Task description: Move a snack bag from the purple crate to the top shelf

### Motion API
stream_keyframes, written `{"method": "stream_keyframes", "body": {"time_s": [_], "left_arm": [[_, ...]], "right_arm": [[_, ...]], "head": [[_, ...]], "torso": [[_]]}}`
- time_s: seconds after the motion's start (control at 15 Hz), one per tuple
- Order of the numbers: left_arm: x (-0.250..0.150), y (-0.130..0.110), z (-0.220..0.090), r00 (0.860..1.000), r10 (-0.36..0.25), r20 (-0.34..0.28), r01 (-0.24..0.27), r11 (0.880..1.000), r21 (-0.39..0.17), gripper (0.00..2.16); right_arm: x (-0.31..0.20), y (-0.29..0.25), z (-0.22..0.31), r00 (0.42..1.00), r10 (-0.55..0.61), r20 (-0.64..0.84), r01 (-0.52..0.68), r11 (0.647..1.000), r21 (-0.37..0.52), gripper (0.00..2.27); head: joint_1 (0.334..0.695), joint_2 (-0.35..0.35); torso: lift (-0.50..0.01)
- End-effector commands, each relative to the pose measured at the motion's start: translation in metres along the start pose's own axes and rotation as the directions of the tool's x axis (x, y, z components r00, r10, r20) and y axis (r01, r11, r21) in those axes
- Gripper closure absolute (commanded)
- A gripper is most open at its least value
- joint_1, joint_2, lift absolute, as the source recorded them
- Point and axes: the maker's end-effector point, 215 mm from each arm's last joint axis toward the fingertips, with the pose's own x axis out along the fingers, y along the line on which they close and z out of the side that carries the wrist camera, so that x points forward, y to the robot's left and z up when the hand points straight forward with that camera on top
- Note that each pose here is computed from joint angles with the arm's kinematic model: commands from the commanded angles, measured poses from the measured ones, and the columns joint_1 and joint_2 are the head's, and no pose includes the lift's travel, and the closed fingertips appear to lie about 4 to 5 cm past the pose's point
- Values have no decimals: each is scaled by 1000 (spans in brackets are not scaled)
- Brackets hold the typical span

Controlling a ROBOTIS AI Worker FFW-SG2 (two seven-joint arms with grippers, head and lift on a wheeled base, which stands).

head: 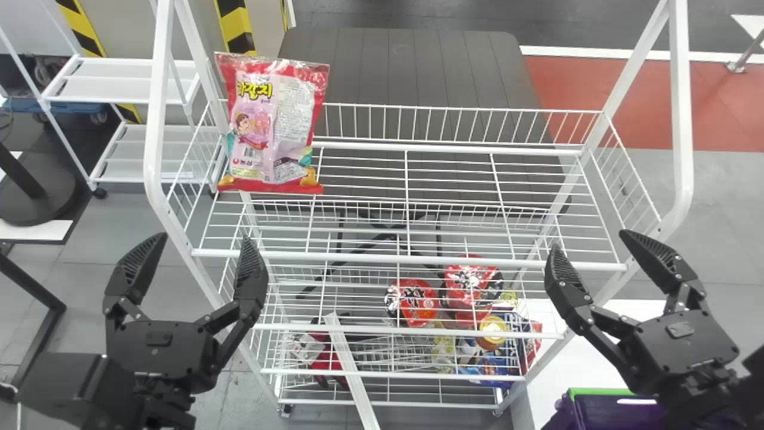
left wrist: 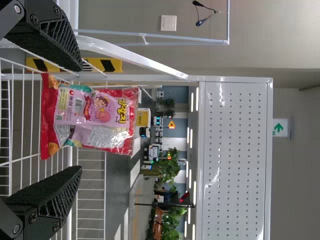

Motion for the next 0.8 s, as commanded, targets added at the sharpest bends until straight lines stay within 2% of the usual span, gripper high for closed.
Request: {"method": "stream_keyframes", "body": {"time_s": [0.0, 0.73], "left_arm": [[0, 1, 1, 1000, 3, 1, -3, 1000, 0, 124], [0, 2, 1, 1000, 7, 1, -7, 1000, 1, 124]], "right_arm": [[0, 0, 0, 1000, 0, 0, 0, 1000, 0, 181], [0, 1, 1, 1000, 6, 2, -6, 1000, -4, 181]], "head": [[695, -24], [695, -20]], "torso": [[0], [0]]}}
